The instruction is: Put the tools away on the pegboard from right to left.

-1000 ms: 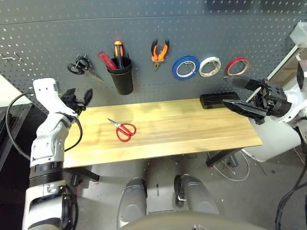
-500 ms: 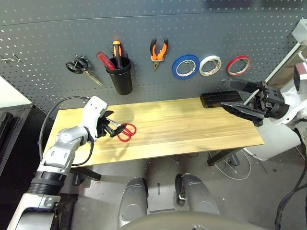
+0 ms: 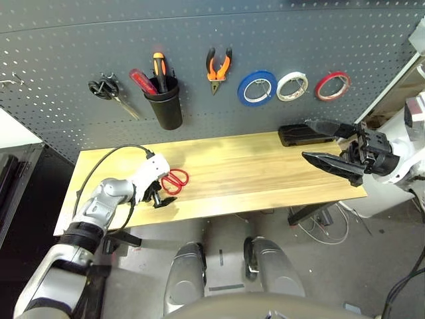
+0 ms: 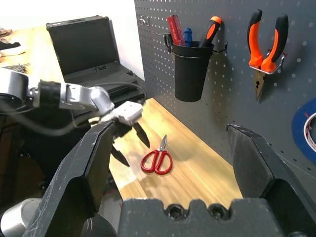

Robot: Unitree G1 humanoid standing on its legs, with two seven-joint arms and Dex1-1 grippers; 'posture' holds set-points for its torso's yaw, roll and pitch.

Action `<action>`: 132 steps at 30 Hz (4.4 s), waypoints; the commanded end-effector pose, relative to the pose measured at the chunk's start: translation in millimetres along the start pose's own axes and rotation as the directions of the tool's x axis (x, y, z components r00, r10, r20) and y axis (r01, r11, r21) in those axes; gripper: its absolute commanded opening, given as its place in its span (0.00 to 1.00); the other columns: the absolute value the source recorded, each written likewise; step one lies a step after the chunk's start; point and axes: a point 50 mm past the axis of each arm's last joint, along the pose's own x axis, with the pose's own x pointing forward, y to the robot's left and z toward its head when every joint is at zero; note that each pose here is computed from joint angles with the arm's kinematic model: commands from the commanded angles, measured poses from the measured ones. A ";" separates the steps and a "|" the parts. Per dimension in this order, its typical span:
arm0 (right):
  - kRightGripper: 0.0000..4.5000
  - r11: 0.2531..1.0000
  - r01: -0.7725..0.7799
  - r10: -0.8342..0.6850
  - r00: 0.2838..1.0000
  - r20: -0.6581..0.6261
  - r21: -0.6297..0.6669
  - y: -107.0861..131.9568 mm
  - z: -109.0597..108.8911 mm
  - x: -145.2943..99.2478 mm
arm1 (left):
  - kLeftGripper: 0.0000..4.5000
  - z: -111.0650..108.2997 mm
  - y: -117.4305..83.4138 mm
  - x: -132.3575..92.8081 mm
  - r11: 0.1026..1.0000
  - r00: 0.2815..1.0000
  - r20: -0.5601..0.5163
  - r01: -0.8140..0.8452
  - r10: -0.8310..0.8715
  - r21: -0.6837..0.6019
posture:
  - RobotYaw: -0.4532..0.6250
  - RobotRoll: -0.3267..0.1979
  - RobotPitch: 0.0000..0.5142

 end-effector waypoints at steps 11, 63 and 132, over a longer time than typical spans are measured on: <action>1.00 0.999 0.031 -0.033 0.996 -0.083 -0.024 7.1 -7.0 -1.9 | 0.99 -6.2 1.3 11.5 1.000 0.999 -0.041 -0.010 0.010 -0.002 | 0.23 0.62 0.50; 1.00 0.999 -0.028 0.029 0.999 -0.040 0.024 10.1 -10.2 19.9 | 0.90 47.7 1.7 -27.3 0.227 0.884 -0.156 -0.278 0.440 -0.933 | 0.27 0.62 0.56; 1.00 0.999 -0.046 0.047 0.998 -0.049 0.013 4.8 0.0 21.5 | 0.01 -26.0 31.2 -24.5 0.747 0.861 -0.084 -0.481 0.502 -0.460 | 0.27 0.62 0.56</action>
